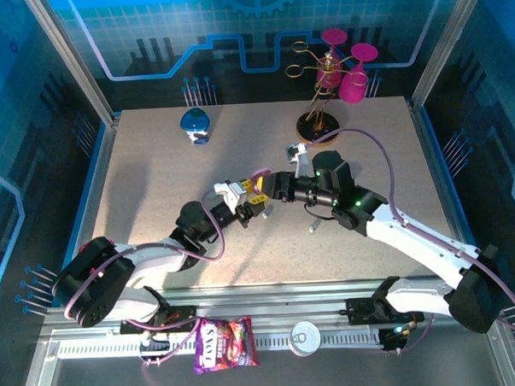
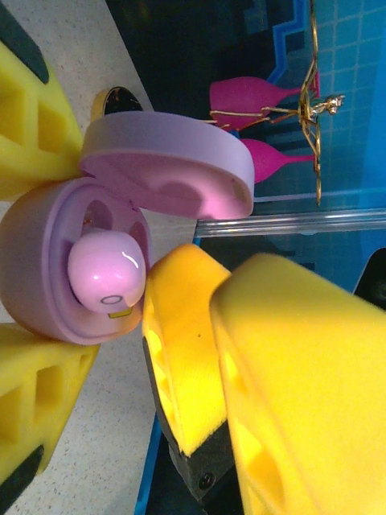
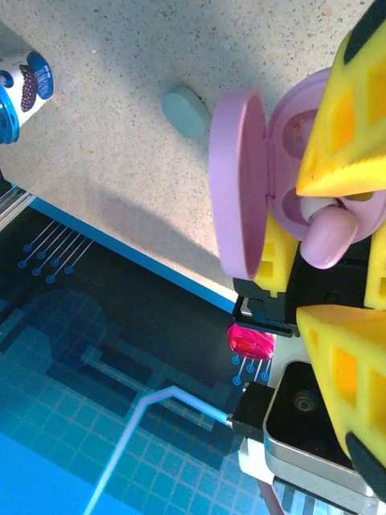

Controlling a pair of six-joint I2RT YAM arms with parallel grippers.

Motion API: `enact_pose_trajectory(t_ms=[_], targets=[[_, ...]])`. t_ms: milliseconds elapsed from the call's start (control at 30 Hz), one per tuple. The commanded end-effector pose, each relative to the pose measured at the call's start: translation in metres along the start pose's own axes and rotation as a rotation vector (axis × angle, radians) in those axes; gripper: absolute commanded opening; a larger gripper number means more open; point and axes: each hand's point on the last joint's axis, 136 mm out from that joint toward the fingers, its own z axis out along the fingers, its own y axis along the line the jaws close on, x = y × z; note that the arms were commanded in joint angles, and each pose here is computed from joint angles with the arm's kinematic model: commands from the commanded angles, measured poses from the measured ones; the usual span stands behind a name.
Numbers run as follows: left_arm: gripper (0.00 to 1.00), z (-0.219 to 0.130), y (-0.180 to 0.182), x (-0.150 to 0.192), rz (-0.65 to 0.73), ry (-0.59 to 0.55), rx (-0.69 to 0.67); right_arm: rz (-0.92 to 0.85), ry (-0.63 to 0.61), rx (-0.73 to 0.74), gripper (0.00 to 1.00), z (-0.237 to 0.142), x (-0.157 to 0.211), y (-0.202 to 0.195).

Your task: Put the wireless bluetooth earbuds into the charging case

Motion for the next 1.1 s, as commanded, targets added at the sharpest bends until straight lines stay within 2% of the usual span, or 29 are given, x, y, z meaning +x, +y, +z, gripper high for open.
enact_pose_trajectory(t_ms=[0,300,600,767,967,1067], targets=[[0.21,0.007,-0.006,-0.028,0.009,-0.095,0.033,-0.067,0.010,0.002,0.43,-0.008,0.008,0.004],[0.21,0.008,-0.007,-0.023,0.017,-0.077,0.038,-0.231,0.067,0.097,0.44,-0.015,0.015,0.004],[0.21,0.007,-0.005,-0.018,0.007,-0.050,0.029,-0.398,0.095,0.211,0.43,-0.026,0.007,0.010],[0.21,0.007,-0.006,-0.014,-0.023,-0.012,0.033,-0.426,0.196,0.342,0.43,-0.040,0.003,0.001],[0.21,0.008,-0.009,-0.010,-0.081,0.027,0.050,-0.413,0.312,0.402,0.43,-0.046,0.005,0.003],[0.21,0.011,-0.012,-0.009,-0.146,0.073,0.068,-0.420,0.333,0.409,0.42,-0.043,0.004,0.007]])
